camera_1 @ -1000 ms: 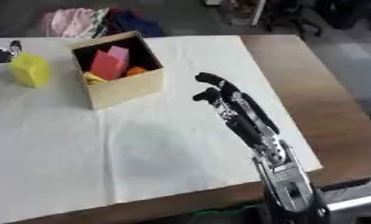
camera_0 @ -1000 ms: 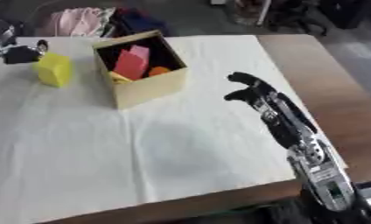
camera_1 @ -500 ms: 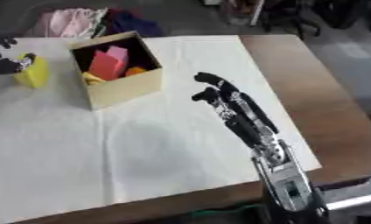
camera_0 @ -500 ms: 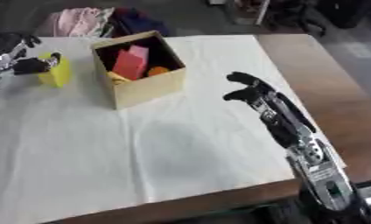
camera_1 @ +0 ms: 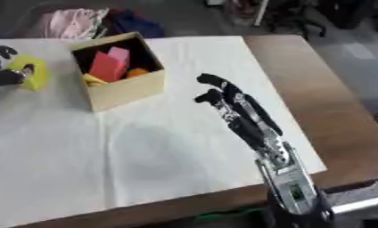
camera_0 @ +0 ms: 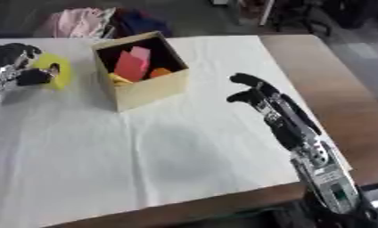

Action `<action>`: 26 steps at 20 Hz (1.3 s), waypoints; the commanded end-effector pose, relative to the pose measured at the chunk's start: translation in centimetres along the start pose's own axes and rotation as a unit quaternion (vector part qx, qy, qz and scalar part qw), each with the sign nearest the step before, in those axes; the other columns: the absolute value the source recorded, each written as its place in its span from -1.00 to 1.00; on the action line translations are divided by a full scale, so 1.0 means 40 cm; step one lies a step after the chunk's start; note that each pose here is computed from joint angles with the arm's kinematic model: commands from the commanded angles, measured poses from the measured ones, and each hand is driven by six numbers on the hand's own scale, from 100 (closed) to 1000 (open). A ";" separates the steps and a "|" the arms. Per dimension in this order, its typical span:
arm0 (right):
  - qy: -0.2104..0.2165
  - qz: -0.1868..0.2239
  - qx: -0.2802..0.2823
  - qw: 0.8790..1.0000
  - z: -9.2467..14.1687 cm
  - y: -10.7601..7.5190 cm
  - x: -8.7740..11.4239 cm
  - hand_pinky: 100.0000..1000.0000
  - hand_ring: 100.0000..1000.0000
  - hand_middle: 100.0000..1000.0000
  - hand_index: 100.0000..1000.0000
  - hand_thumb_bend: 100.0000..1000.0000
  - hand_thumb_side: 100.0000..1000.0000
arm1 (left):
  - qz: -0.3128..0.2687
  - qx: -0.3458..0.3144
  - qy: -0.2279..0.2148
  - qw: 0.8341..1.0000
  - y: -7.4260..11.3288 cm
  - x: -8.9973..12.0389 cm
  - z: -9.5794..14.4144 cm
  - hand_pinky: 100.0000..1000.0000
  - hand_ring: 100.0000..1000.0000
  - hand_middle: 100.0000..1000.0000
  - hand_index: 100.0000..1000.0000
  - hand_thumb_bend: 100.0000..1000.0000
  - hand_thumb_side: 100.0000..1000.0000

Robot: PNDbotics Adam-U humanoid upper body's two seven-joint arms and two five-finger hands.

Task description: Pick up objects on the table and place them in the box.

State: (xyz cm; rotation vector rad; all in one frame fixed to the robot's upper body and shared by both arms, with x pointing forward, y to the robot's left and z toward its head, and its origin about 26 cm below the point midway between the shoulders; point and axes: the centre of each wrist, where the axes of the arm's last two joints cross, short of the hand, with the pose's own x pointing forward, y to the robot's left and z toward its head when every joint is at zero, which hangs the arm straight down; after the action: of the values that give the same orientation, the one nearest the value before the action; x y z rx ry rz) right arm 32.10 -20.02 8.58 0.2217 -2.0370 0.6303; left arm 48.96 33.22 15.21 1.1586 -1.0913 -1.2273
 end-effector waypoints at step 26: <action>0.000 0.013 -0.001 1.000 0.003 -0.019 0.005 0.72 0.43 0.77 0.84 -1.00 0.66 | 0.051 0.118 -0.132 0.983 0.248 0.026 0.041 0.22 -0.25 0.01 0.64 -1.00 -0.68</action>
State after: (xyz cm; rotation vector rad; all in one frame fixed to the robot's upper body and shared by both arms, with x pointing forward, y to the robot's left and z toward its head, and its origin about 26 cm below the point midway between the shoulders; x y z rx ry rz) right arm 32.13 -20.17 8.41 0.2170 -2.0304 0.6268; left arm 48.61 32.17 22.54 1.0840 -1.4419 -1.2245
